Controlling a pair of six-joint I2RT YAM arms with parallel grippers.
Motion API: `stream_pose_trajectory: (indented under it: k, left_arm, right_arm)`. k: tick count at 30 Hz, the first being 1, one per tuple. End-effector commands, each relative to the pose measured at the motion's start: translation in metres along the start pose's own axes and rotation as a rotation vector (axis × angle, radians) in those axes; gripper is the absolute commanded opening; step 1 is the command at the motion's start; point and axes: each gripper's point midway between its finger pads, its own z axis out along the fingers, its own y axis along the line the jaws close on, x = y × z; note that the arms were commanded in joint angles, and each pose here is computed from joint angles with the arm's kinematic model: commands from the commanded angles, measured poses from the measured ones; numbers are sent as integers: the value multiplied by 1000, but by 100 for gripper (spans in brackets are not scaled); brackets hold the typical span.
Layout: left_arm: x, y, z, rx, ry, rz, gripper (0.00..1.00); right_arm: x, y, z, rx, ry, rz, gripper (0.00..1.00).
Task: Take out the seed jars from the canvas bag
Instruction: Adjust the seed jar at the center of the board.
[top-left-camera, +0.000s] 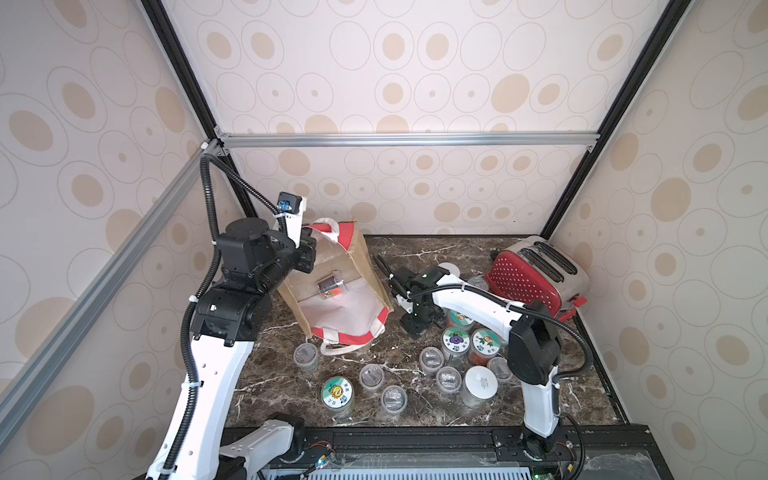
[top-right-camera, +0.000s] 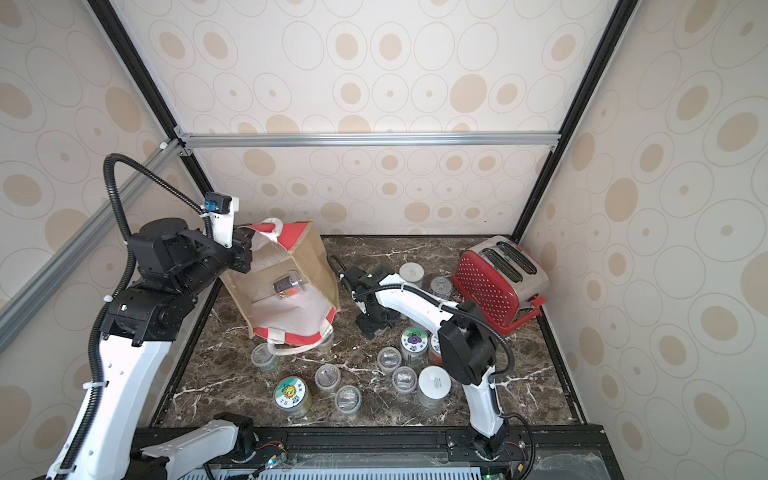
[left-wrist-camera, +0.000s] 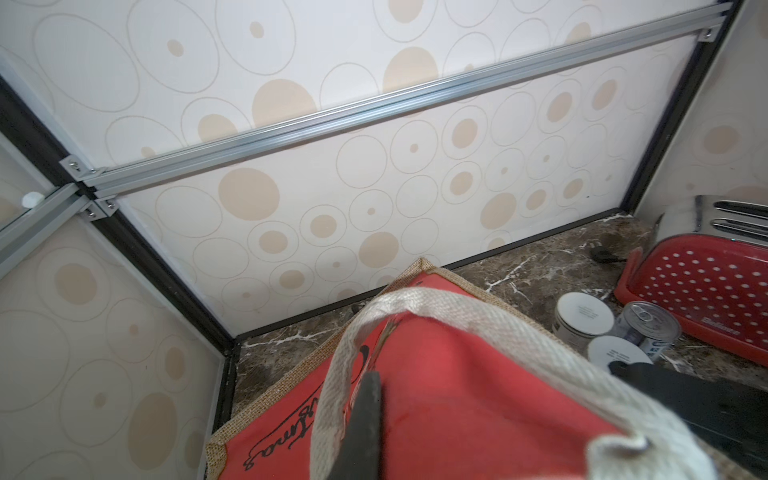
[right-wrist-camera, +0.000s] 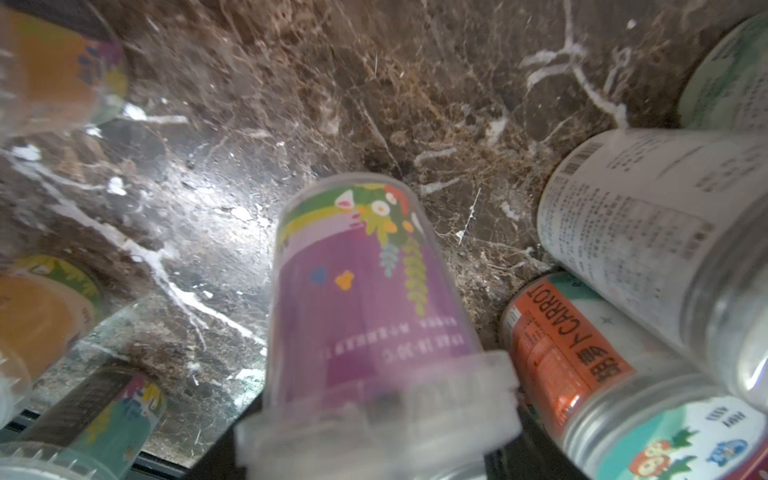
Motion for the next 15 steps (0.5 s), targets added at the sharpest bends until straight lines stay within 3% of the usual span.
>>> stream_pose_trajectory:
  k: [1,10,15]
  left_arm:
    - [-26,-10,-10,69,-118,37,0]
    - [-13,-14,-1,84,-102,0,0]
    - [0,-7,9,38,-84,-48,0]
  right_arm:
    - [17,-6,-1,39,112,-20,71]
    - [6,-3,-8,19,52,15,100]
    - [4,-7,-55,-44,-134,135,100]
